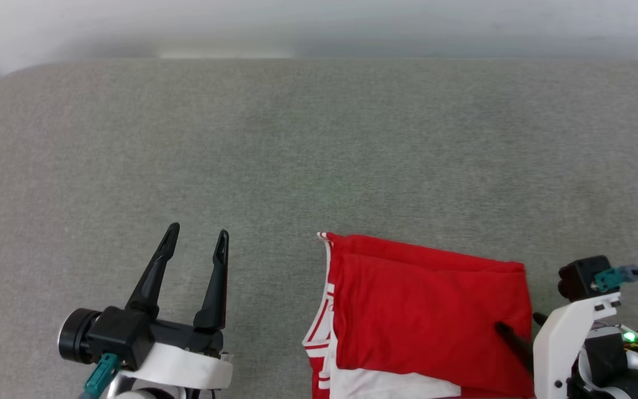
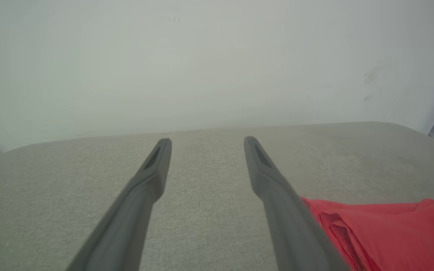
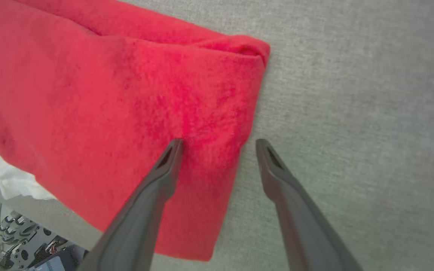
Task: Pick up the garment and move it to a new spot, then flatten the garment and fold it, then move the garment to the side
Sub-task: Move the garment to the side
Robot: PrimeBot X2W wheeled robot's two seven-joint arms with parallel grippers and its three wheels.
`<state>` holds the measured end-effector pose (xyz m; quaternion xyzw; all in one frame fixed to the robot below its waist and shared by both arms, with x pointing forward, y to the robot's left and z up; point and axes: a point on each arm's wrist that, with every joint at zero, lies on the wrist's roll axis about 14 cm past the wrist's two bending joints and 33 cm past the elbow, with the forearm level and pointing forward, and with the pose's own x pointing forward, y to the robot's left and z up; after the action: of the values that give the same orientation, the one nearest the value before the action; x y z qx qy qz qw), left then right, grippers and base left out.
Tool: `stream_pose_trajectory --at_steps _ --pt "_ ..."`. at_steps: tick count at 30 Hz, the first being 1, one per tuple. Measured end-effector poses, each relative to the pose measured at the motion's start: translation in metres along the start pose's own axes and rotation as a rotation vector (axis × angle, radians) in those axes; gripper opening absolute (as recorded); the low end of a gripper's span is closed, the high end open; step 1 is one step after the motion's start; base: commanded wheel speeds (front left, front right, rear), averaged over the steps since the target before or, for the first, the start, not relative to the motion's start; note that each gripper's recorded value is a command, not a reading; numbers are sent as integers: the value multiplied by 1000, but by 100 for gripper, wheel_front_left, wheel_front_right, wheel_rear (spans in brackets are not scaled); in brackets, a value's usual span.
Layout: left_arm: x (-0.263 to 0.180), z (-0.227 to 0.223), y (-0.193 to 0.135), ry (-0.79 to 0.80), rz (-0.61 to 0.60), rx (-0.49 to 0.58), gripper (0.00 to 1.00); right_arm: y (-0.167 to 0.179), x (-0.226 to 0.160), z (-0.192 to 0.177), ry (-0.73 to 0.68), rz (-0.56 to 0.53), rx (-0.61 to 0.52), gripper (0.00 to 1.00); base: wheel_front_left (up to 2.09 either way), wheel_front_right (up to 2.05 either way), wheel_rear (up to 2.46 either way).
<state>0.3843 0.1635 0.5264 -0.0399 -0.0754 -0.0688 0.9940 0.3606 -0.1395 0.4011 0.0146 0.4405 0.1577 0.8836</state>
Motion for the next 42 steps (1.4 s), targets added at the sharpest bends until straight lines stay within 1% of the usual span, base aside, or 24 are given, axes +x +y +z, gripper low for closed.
stream_pose_trajectory --at_steps 5,9,11,12,13,15,18,22,24,29,33,35,37,42 --pt "-2 -5 9 17 29 7 100 11 20 -14 96 32 -12 100 0 0 0" --pt "-5 -8 16 30 52 12 100 18 33 -20 135 55 -9 100 0 0 0" --pt "-6 -9 17 36 57 12 100 19 37 -21 141 54 -29 100 0 0 0" --pt "-7 -9 18 37 58 12 100 20 39 -21 139 56 -35 62 0 0 0" --pt "-8 -10 18 39 59 11 100 20 41 -20 135 56 -38 0 0 0 0" --pt "-8 -9 18 37 61 11 100 22 42 -18 120 57 -57 0 0 0 0" --pt "-7 -7 17 29 56 9 100 23 42 -11 90 45 -117 0 0 0 0" --pt "-2 -7 6 22 24 -11 100 17 36 1 58 2 -259 0 0 0 0" --pt "1 -10 -4 26 -6 -24 100 7 31 12 39 -39 -336 0 0 0 0" --pt "16 -17 -38 32 -108 -66 100 -31 8 45 -9 -179 -521 0 0 0 0" --pt "33 -23 -72 31 -211 -105 100 -69 -16 55 4 -292 -618 0 0 0 0" --pt "43 -25 -82 26 -242 -117 100 -88 -29 61 3 -347 -661 0 0 0 0" --pt "52 -29 -96 25 -287 -129 100 -108 -42 64 12 -402 -687 0 0 0 0" --pt "71 -46 -128 39 -398 -156 100 -161 -71 54 71 -519 -686 0 0 0 0"
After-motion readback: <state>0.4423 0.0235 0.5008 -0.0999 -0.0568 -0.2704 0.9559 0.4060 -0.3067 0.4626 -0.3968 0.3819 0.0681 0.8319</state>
